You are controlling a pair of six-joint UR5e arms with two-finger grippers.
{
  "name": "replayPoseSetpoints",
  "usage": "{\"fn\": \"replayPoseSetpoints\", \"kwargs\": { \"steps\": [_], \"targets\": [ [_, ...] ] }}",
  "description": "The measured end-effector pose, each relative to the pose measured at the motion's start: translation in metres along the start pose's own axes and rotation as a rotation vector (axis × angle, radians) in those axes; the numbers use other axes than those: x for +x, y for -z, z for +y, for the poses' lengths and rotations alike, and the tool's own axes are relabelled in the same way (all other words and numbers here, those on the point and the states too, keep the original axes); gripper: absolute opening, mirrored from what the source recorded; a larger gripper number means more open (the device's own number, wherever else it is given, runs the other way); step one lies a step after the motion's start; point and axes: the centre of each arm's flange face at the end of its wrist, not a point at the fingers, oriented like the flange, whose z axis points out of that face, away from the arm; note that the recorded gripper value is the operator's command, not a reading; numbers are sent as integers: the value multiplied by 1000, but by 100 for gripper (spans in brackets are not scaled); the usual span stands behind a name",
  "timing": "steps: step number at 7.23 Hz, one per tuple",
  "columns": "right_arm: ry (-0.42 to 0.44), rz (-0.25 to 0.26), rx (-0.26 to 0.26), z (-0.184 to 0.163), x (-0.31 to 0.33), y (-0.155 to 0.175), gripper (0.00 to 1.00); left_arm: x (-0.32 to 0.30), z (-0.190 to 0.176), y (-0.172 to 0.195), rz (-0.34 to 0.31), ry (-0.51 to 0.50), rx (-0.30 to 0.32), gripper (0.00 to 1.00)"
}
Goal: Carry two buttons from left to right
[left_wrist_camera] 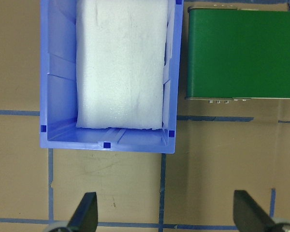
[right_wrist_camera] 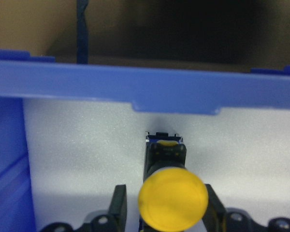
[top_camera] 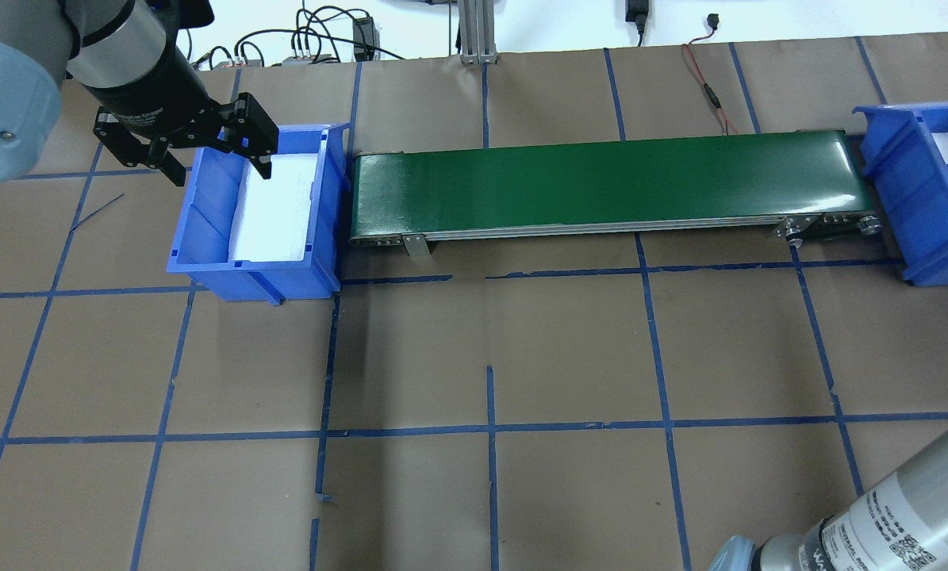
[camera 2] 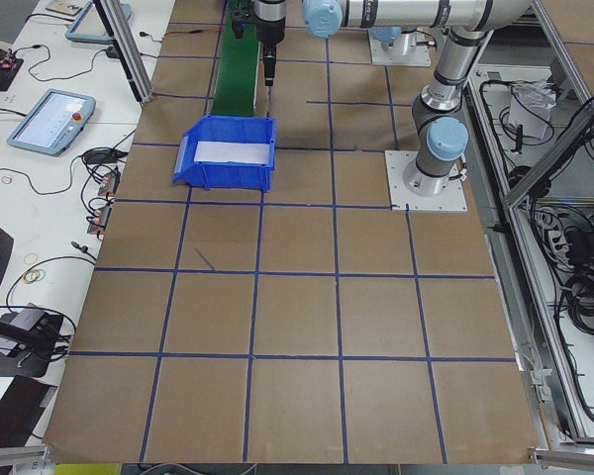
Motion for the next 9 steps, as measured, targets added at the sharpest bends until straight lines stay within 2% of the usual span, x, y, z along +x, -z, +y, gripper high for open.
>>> {"fn": "replayPoseSetpoints", "kwargs": {
  "steps": [2, 4, 6, 8, 9],
  "targets": [
    [2, 25, -24, 3, 1, 28, 100, 0, 0, 0, -1, -1, 1, 100],
    [-48, 38, -40, -5, -11, 91, 100, 0, 0, 0, -1, 0, 1, 100],
    [-243, 30, -30, -35, -42, 178, 100, 0, 0, 1, -1, 0, 2, 100],
    [-522, 12, 4, -93, -72, 234, 100, 0, 0, 0, -1, 0, 1, 100],
    [-611, 28, 5, -131, -75, 255, 100, 0, 0, 0, -1, 0, 1, 100]
  ]
}}
